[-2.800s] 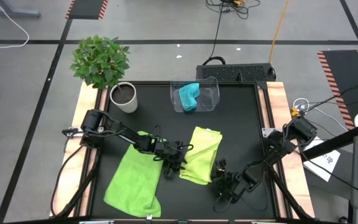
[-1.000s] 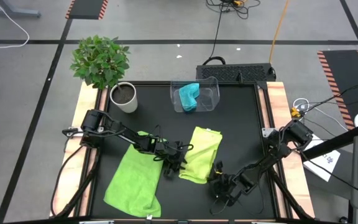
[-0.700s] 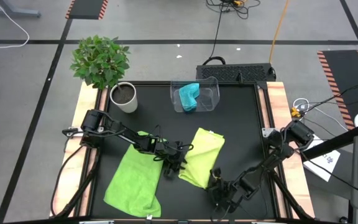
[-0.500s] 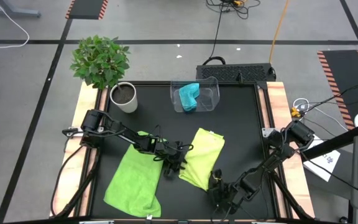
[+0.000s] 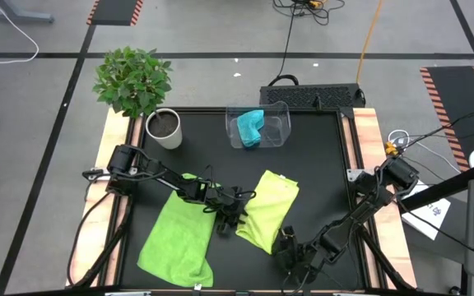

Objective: Fold microfiber towels
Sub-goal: Fold the light green microfiber cloth

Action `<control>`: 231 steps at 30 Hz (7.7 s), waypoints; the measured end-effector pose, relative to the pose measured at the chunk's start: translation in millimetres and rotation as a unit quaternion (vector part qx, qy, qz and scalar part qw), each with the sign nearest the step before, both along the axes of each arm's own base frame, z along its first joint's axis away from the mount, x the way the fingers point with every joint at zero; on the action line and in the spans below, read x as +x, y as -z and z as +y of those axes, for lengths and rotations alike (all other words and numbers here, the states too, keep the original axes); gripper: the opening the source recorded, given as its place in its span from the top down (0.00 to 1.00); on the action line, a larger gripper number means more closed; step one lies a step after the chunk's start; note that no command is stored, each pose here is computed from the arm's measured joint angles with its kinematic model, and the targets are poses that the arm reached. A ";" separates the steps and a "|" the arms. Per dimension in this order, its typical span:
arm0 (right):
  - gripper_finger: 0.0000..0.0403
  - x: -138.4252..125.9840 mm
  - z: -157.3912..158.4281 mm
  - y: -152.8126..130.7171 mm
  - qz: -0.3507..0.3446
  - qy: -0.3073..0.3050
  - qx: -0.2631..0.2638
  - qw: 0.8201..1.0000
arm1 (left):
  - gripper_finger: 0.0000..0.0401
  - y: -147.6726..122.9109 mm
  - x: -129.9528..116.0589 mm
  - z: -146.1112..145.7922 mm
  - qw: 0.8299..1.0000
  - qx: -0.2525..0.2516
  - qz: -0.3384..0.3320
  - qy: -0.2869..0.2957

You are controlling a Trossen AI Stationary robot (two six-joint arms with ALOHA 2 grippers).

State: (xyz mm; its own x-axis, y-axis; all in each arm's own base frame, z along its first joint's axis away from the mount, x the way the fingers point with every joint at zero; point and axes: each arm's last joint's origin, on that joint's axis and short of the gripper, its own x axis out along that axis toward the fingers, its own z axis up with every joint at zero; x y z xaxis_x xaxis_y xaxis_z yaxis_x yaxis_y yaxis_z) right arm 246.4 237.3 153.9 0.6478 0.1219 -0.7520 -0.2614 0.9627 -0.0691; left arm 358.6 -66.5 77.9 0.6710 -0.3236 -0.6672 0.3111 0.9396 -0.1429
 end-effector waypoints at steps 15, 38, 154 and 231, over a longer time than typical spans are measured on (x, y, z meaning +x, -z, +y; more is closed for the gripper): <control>0.56 12.6 -27.4 4.1 -0.031 0.028 -0.065 0.997 | 0.64 -0.2 0.0 -0.7 1.000 -0.003 0.000 -0.002; 0.43 12.4 -20.3 48.7 -0.021 -0.001 -0.068 0.997 | 0.64 0.0 0.1 0.3 1.000 0.007 -0.004 0.007; 1.00 18.3 -36.3 -18.7 -0.109 0.021 0.007 0.994 | 0.64 -28.9 -31.6 -102.2 0.964 0.213 -0.130 0.090; 1.00 1.7 -162.5 6.2 0.082 0.247 0.045 0.965 | 0.99 -76.2 -1.5 111.2 0.979 0.159 -0.124 -0.002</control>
State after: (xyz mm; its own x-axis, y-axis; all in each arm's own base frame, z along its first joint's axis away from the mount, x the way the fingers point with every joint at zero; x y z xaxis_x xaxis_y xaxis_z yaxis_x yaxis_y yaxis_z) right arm 248.1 74.8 147.7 0.5172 -0.1019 -0.8498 0.2305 0.9728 0.0236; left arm 357.2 44.6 154.1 0.8260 -0.1227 -0.5502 0.2956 0.9253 0.2374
